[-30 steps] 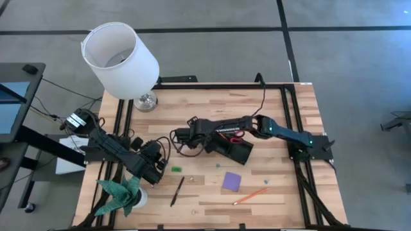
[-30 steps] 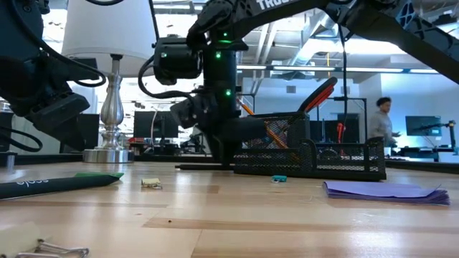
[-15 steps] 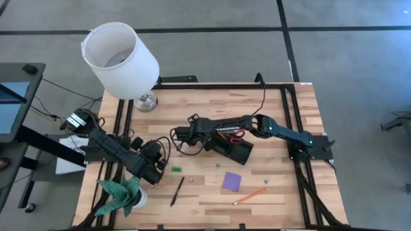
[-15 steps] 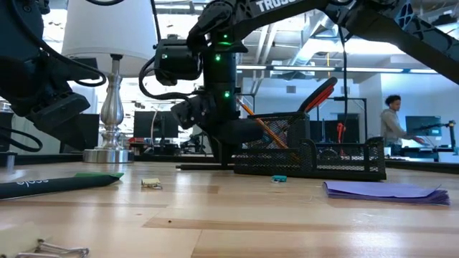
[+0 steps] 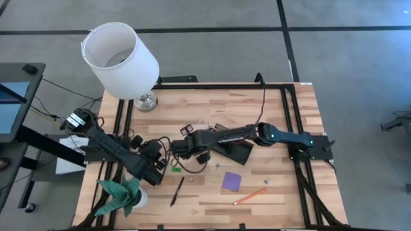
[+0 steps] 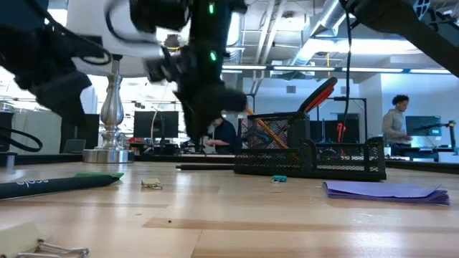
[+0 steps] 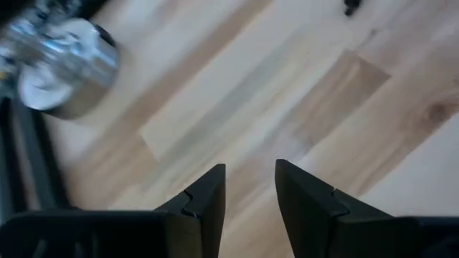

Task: Pick and place office supplies into organizer
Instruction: Put the left orange pencil into the black desk organizer

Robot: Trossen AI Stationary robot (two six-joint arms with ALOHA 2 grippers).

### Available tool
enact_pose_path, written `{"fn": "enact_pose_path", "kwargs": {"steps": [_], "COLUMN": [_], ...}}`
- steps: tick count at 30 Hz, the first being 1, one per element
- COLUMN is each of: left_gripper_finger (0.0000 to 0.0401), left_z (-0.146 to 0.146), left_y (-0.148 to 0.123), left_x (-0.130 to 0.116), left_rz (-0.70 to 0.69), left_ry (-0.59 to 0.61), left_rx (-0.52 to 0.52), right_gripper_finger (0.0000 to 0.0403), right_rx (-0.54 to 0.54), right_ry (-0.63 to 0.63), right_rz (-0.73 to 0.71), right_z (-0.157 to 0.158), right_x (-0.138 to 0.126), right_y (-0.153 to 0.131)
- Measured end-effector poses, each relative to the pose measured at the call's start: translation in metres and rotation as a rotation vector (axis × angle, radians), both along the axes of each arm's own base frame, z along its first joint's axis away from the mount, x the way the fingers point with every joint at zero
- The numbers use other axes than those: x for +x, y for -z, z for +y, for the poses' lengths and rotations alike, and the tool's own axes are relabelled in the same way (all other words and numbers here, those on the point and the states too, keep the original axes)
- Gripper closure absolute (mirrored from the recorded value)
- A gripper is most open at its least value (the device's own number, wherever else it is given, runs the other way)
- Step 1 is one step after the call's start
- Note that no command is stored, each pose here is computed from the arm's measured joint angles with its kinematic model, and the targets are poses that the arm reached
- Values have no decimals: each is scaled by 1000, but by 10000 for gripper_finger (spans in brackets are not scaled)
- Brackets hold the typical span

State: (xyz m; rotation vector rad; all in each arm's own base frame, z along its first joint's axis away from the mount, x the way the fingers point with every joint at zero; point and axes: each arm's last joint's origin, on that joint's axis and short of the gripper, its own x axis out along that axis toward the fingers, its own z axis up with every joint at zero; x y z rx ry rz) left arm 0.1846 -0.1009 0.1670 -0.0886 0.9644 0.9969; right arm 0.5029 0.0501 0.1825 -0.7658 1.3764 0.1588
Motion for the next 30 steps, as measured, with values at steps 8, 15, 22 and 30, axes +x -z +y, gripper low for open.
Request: {"fn": "enact_pose_path", "kwargs": {"steps": [8, 15, 22, 30], "left_gripper_finger": [282, 282, 282, 282], "left_z": [-7, -29, -48, -53], "left_y": [-15, -16, -18, -18], "left_x": [-6, -22, -43, -49], "left_rz": [-40, -187, -306, -353], "left_ry": [-37, -12, 17, 17], "left_rx": [57, 36, 14, -8], "right_gripper_finger": [276, 276, 276, 276], "right_rx": [557, 636, 630, 511], "right_ry": [-8, 33, 135, 164], "right_rz": [-106, -219, -89, -110], "right_z": [39, 66, 83, 75], "right_x": [5, 11, -9, -47], "right_y": [-14, -19, -24, -93]}}
